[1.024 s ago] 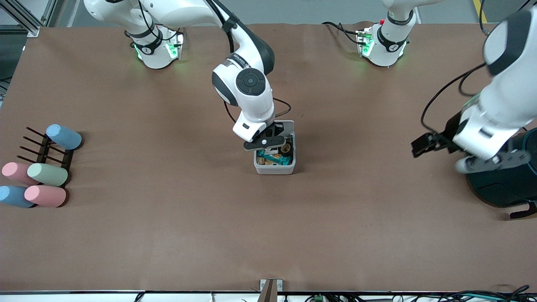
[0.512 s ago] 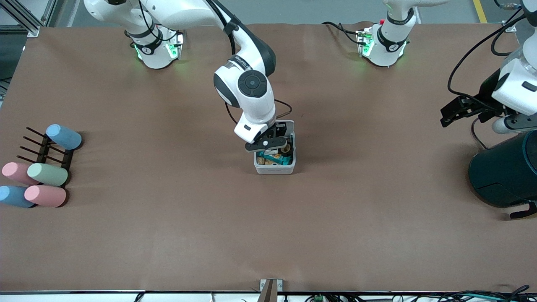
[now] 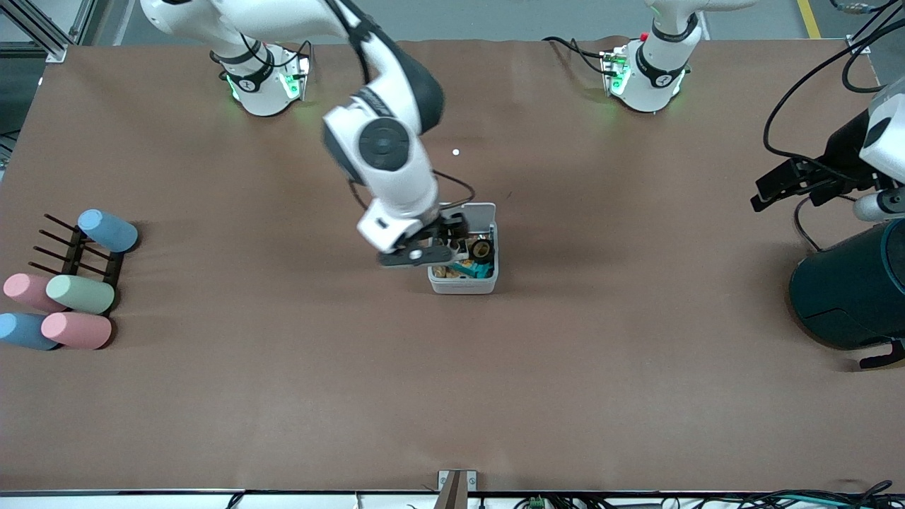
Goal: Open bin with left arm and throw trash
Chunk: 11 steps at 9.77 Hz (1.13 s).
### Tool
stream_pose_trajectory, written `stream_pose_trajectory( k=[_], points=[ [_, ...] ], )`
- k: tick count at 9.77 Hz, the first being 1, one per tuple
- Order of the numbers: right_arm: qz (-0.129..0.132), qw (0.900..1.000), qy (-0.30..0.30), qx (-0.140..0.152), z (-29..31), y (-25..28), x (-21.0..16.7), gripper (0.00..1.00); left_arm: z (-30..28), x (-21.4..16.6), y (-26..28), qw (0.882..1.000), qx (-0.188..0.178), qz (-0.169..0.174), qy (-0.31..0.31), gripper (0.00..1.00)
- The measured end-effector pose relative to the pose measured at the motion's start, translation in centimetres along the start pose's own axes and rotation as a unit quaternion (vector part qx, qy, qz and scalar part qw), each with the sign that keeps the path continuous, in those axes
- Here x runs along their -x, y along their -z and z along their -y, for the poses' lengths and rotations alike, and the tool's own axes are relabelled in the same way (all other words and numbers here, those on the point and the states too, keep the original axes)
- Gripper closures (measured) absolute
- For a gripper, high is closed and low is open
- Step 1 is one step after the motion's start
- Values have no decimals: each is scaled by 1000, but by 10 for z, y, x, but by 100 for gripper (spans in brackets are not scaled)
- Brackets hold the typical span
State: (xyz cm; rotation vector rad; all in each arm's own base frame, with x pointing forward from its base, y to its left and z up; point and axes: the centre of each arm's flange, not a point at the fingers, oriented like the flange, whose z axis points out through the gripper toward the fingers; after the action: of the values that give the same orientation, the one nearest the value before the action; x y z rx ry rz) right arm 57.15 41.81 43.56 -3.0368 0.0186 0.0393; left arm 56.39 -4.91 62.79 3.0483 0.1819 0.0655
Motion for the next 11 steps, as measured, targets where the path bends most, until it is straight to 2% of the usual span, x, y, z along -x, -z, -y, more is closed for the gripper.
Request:
stream_pose_trajectory(
  k=[3,5,6,9,11],
  points=[
    [43,999,12,18,-124,92,-25,0,-4,-2,-5,1000,-15,1,-10,0],
    [57,998,16,29,-206,162,-14,0,-4,-2,-5,1000,-23,-1,-14,0],
    [53,998,14,30,-243,200,1,0,-3,-3,-4,1000,-28,-2,-14,0],
    [6,1000,18,24,-344,287,62,0,-1,-3,-3,999,-33,-4,-15,0],
    [-16,997,39,72,-373,309,79,0,0,-3,-3,999,-33,-4,-15,0]
  ],
)
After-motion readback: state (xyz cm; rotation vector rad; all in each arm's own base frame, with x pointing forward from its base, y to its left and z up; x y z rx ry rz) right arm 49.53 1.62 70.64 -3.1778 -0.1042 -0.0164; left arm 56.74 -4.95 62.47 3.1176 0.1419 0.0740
